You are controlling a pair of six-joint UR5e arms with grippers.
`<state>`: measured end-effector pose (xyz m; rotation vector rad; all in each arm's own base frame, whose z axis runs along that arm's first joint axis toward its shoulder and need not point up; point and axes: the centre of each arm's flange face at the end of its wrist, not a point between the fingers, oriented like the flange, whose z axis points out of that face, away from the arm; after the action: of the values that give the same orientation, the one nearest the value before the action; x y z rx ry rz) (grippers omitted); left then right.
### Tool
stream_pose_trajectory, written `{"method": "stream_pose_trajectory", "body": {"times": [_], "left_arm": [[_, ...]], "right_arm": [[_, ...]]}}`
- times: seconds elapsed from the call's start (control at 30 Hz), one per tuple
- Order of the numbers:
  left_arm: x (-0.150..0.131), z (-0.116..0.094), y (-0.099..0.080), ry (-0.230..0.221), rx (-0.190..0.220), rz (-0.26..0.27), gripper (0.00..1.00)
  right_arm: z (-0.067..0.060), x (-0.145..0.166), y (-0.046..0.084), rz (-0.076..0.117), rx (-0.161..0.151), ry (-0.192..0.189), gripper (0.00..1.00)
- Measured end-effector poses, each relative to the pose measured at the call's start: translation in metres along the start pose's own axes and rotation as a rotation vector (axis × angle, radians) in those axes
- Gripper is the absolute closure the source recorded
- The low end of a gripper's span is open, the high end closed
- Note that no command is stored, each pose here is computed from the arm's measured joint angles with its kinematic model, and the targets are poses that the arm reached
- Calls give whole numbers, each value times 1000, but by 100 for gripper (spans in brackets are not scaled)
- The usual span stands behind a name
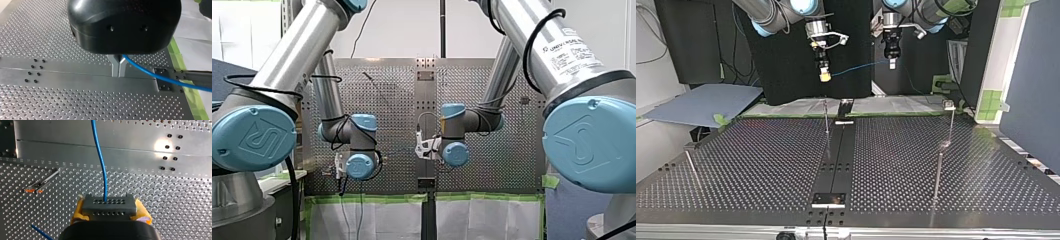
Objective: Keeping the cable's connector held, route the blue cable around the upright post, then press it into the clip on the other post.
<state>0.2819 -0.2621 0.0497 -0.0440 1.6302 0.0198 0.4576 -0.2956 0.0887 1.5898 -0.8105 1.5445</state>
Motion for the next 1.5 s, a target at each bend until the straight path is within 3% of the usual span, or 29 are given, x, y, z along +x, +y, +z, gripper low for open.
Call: {"method": "stream_pose_trajectory", "body": {"times": [0.2,0.43,0.53,0.7,1.0,1.1,1.37,1.5], "left_arm": [[0,0,0,0,0,0,100],[0,0,0,1,0,0,100],[0,0,0,1,0,0,100],[0,0,0,1,0,0,100],[0,0,0,1,0,0,100],[0,0,0,1,1,1,100],[-16,-1,-5,-6,13,46,100],[-26,1,-1,-7,-14,51,100]], "right_arm": [[0,0,0,0,0,0,100],[14,-14,11,-8,-53,-41,100],[21,-21,11,-12,-63,-58,100],[27,-35,9,-17,-65,-76,100],[23,-61,8,-29,-61,-119,100],[24,-61,8,-30,-62,-120,100],[48,-25,13,-61,-73,-79,100],[55,-3,11,-51,-52,-59,100]]}}
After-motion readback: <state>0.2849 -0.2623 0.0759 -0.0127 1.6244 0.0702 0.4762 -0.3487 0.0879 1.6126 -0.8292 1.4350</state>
